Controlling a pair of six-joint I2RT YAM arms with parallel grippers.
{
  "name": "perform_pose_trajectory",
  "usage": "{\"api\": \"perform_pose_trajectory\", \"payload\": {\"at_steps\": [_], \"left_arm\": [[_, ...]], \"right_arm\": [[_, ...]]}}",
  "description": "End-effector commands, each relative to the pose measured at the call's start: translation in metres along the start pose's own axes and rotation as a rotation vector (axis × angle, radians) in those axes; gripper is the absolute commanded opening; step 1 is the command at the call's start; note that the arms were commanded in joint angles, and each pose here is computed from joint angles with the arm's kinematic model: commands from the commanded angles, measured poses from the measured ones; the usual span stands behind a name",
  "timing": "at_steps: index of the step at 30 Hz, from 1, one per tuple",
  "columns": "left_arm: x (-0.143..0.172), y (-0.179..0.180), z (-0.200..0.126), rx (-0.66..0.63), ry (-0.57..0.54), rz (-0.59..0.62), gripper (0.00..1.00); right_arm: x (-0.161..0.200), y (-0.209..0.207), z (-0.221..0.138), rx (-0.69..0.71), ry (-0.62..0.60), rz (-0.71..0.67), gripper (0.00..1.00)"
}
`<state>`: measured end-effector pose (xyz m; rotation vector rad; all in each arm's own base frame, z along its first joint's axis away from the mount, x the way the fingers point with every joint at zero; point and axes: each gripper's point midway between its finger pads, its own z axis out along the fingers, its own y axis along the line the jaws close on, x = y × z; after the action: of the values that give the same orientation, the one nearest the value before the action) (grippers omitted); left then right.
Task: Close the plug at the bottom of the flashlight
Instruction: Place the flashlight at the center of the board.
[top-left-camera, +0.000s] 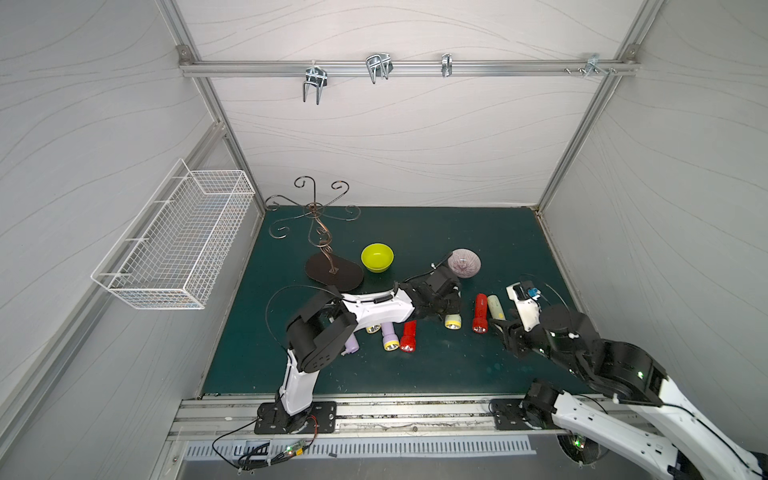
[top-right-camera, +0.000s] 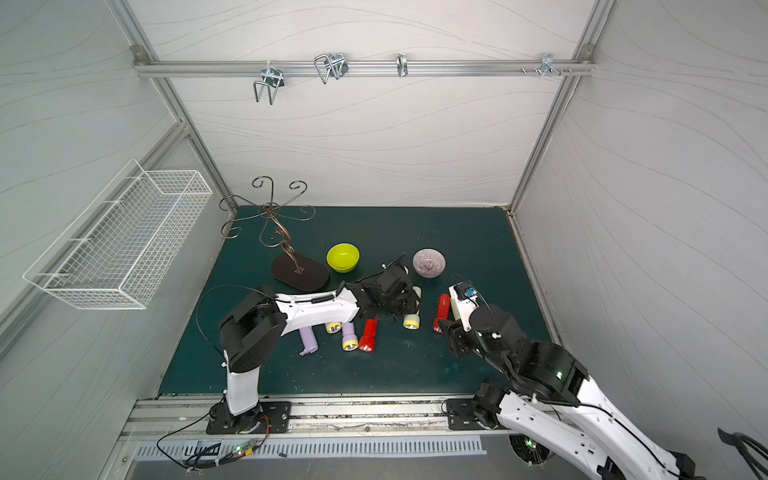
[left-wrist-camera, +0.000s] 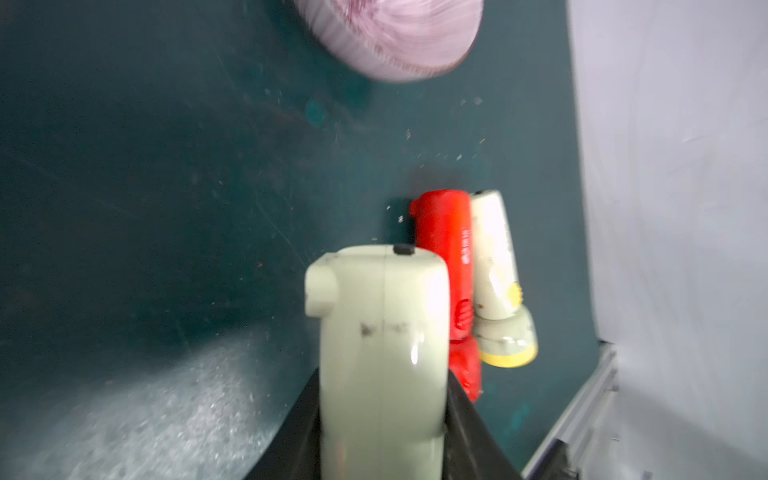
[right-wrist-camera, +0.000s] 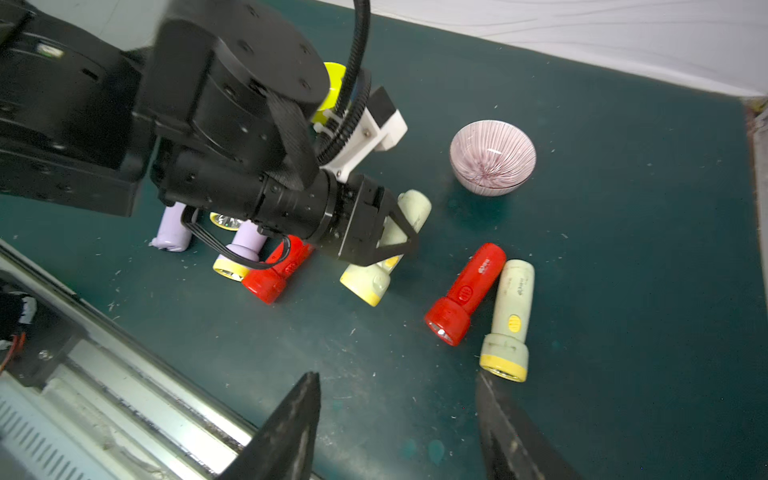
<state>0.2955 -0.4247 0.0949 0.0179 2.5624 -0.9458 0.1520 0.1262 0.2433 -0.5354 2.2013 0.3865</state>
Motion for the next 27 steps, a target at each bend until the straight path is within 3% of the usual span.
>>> {"api": "perform_pose_trajectory", "payload": {"at_steps": [1,7,14,20,27], "left_arm": [[-0.037,-0.028,-0.031,0.173,-0.107,-0.068,0.00],[-0.049,-0.017,-0.052,0.245,-0.136,-0.112,0.00],[-0.048,-0.024,-0.062,0.309,-0.138,-0.078,0.00],[-0.044,-0.041,-0.066,0.405,-0.111,-0.071,0.00],[-0.041,-0.045,-0.072,0.432,-0.096,-0.064,0.00]], "right_arm": [[-0.009,0.020,0.007,-0.124,0.010,0.080,0.62],[-0.010,0.042,0.029,-0.321,0.089,0.244,0.67],[-0.006,0.052,0.056,-0.378,0.152,0.329,0.68],[-0.004,0.056,0.084,-0.369,0.212,0.343,0.69],[0.000,0.053,0.116,-0.316,0.263,0.355,0.69]]}}
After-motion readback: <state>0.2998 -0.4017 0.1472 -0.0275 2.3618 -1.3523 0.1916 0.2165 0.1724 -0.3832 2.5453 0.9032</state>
